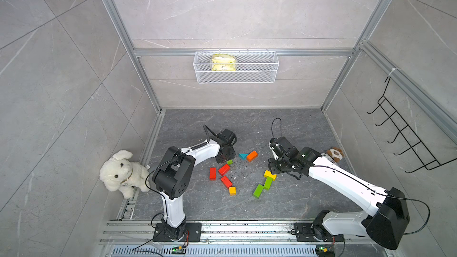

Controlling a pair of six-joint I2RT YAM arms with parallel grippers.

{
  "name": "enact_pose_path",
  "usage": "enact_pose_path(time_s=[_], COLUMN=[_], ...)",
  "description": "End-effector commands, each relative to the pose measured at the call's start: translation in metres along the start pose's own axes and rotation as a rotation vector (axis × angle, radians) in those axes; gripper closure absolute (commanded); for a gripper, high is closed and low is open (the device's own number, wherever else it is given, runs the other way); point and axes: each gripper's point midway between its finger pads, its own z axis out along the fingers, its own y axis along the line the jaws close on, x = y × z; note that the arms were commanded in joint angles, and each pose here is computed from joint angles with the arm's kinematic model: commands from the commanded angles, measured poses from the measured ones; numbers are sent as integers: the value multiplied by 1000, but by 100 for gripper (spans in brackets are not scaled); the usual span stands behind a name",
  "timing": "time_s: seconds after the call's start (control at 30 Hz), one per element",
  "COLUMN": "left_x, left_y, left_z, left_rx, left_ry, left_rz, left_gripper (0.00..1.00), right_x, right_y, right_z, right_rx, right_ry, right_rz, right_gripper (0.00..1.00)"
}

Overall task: Assemble a heart with building blocks
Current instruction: Assemble the building block at the center of the board.

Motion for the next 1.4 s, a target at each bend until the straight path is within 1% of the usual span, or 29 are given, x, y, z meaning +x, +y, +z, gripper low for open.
enact_pose_path(time_s=[0.0, 0.13, 0.3, 0.4, 0.53, 0.6, 0.67, 0.77, 0.83, 1.0, 1.2, 1.27, 1.37], left_x=[-1, 3, 1, -2, -1, -1, -3, -1, 1, 5, 7, 7, 11], left_y=[-21, -32, -34, -35, -22, -4, 12, 26, 25, 21, 3, -3, -8], left_z=[2, 8, 11, -1, -24, -33, -42, -39, -33, -15, 5, 7, 6], left_rx=[51, 64, 64, 78, 60, 12, -27, -42, -36, -28, 18, 37, 47], left_ry=[13, 23, 10, -9, -47, -82, -117, -101, -75, -37, 11, 23, 29], left_rz=[-48, -53, -74, -75, -61, -46, -25, -13, -2, 4, 23, 25, 31], left_gripper=[66, 64, 53, 47, 44, 44, 48, 54, 57, 59, 63, 65, 66], right_x=[9, 10, 9, 9, 9, 9, 9, 9, 8, 10, 13, 14, 14], right_y=[-4, -4, -3, -3, -4, -3, -1, 1, 2, 1, -1, -1, -1], right_z=[1, 3, 1, -3, -6, -7, -6, -4, -3, -4, -3, -2, -1], right_rx=[20, 18, 13, 10, 6, 1, -7, -16, -20, -13, -10, -9, -7], right_ry=[16, 19, 18, 13, 8, 7, 8, 12, 14, 18, 26, 26, 28], right_rz=[11, 12, 11, 8, 7, 8, 11, 12, 11, 10, 12, 15, 17], right_gripper=[61, 61, 61, 61, 61, 61, 60, 61, 61, 61, 61, 61, 61])
